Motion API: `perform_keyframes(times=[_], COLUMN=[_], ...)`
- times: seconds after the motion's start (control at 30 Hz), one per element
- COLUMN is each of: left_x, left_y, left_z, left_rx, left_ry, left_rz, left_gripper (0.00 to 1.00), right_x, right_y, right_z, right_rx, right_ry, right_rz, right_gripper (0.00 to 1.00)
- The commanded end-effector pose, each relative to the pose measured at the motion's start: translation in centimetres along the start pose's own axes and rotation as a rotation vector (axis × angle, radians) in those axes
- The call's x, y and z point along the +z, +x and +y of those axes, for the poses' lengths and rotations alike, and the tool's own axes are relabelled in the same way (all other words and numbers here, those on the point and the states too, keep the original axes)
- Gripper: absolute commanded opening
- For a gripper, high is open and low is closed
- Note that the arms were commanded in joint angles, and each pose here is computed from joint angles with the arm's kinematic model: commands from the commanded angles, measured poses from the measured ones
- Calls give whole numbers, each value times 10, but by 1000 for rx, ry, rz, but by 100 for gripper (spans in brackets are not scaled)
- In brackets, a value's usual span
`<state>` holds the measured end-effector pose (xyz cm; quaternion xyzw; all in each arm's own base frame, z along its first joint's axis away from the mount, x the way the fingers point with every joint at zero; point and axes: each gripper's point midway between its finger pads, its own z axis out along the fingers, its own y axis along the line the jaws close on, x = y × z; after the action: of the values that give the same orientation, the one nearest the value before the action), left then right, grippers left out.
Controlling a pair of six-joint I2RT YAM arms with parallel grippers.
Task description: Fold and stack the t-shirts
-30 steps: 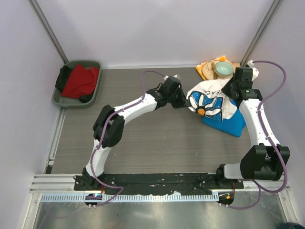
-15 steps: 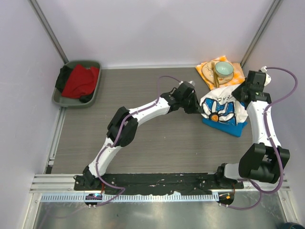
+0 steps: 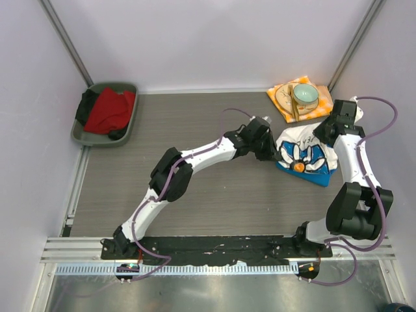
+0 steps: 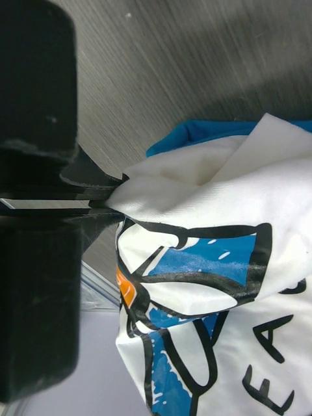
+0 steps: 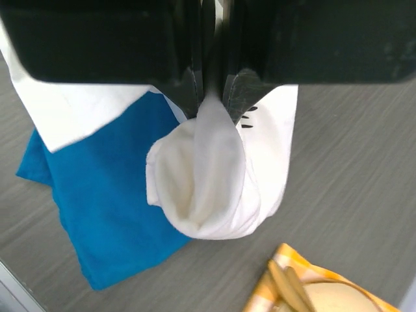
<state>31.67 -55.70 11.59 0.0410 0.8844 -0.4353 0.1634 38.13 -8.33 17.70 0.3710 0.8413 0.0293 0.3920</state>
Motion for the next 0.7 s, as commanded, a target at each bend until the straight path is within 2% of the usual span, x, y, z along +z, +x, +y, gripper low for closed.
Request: perform_keyframes(times=[0.0, 0.3, 0.47, 0.6, 0.63, 0.67], left_x=[12, 33, 33, 30, 28, 28], left_y=[24, 59, 66, 67, 67, 67], left_z=[-28, -14, 2, 5, 4, 4], left_rx=[23, 40, 38, 43, 42, 43], left_ry=[93, 80, 54, 47, 49, 48], left_rz=[53, 126, 123, 120, 119, 116], left_gripper=[0, 0, 1, 8, 15, 21], right_x=[-4, -2, 4, 7, 10, 10], right_y=[-11, 2, 15, 16, 16, 16], right_z=[-20, -61, -86, -94, -95, -97], right_rx=[40, 79, 90, 107, 104, 113], right_ry=[66, 201, 307, 351, 363, 377], right_rz=[-80, -98, -88, -99, -95, -96], right_gripper=[1, 1, 1, 1, 1, 17])
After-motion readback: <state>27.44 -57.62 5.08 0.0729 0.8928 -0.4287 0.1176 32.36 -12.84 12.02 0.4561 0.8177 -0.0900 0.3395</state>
